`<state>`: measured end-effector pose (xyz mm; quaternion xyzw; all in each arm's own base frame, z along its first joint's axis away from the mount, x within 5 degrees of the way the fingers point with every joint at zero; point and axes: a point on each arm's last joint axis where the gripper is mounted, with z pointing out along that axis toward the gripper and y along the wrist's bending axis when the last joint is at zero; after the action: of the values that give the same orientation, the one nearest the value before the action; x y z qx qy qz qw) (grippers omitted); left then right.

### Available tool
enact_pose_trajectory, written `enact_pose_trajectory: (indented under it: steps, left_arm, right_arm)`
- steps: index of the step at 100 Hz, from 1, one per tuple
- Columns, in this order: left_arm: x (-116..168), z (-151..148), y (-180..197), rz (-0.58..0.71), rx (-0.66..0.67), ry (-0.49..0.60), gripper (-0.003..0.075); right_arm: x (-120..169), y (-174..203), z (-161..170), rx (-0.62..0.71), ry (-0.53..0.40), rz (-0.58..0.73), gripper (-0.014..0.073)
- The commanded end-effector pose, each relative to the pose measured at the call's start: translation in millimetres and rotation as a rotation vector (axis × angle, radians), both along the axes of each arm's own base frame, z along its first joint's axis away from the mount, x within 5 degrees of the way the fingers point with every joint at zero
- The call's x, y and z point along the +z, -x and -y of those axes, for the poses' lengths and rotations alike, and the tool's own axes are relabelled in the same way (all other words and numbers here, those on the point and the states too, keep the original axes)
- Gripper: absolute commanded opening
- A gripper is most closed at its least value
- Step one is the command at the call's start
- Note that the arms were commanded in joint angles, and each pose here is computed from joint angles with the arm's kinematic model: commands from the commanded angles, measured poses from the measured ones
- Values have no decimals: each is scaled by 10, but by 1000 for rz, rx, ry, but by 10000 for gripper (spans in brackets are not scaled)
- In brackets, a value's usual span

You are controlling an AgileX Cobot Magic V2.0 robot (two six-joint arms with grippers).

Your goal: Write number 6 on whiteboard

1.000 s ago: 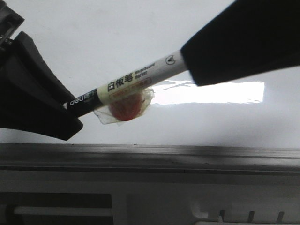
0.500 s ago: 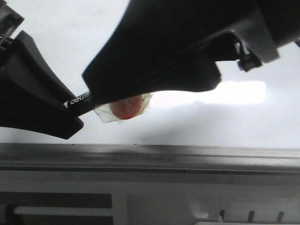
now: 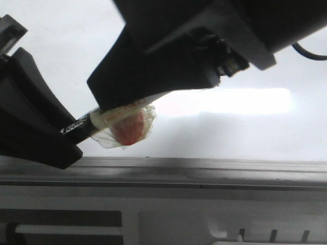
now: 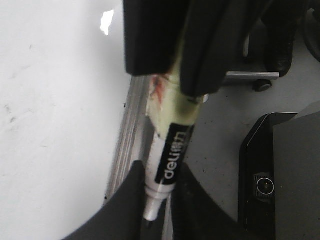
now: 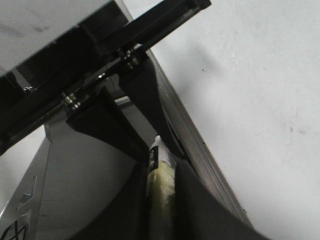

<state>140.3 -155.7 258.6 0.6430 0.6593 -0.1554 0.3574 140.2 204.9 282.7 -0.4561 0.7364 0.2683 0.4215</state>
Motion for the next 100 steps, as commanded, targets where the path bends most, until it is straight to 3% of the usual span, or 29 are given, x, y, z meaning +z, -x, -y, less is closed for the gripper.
enact_pose_trajectory:
  steps: [1,13,20,25,31,32,35,38,44,48,60,74,88,100]
  left_arm:
    - [196,38,-45,41,67,107,-19]
    - [200,40,-48,40,73,115,-13]
    - [225,31,-39,47,77,126,61]
    - [257,24,-31,55,83,141,169]
    - [335,10,-5,63,91,176,379]
    - [343,8,-1,63,92,181,379]
    - [407,-4,17,76,94,204,496]
    - [467,-19,31,92,95,222,559]
    - [603,-54,71,128,102,270,634]
    - [693,-85,101,156,111,302,643]
    - [987,-279,242,216,206,454,594]
    - [1230,-621,507,268,311,596,441]
    - [1320,-914,812,345,376,633,221]
    - [1289,-1020,952,374,412,657,-22]
  right_arm:
    - [115,3,-17,3,-37,13,-64]
    - [117,0,-16,0,-38,16,-64]
    - [126,4,-11,0,-41,18,-64]
    - [135,10,-4,4,-40,25,-64]
    - [167,24,20,13,-36,53,-64]
    - [171,25,23,15,-35,59,-64]
    - [196,34,39,16,-38,73,-64]
    - [221,34,61,11,-43,85,-64]
    - [279,27,124,-3,-55,110,-62]
    - [327,23,177,-16,-63,133,-59]
    - [499,25,430,-65,-89,190,-59]
    - [617,97,775,-93,-20,258,-44]
    - [695,128,1151,-230,107,365,-43]
    - [777,112,1314,-368,60,383,-43]
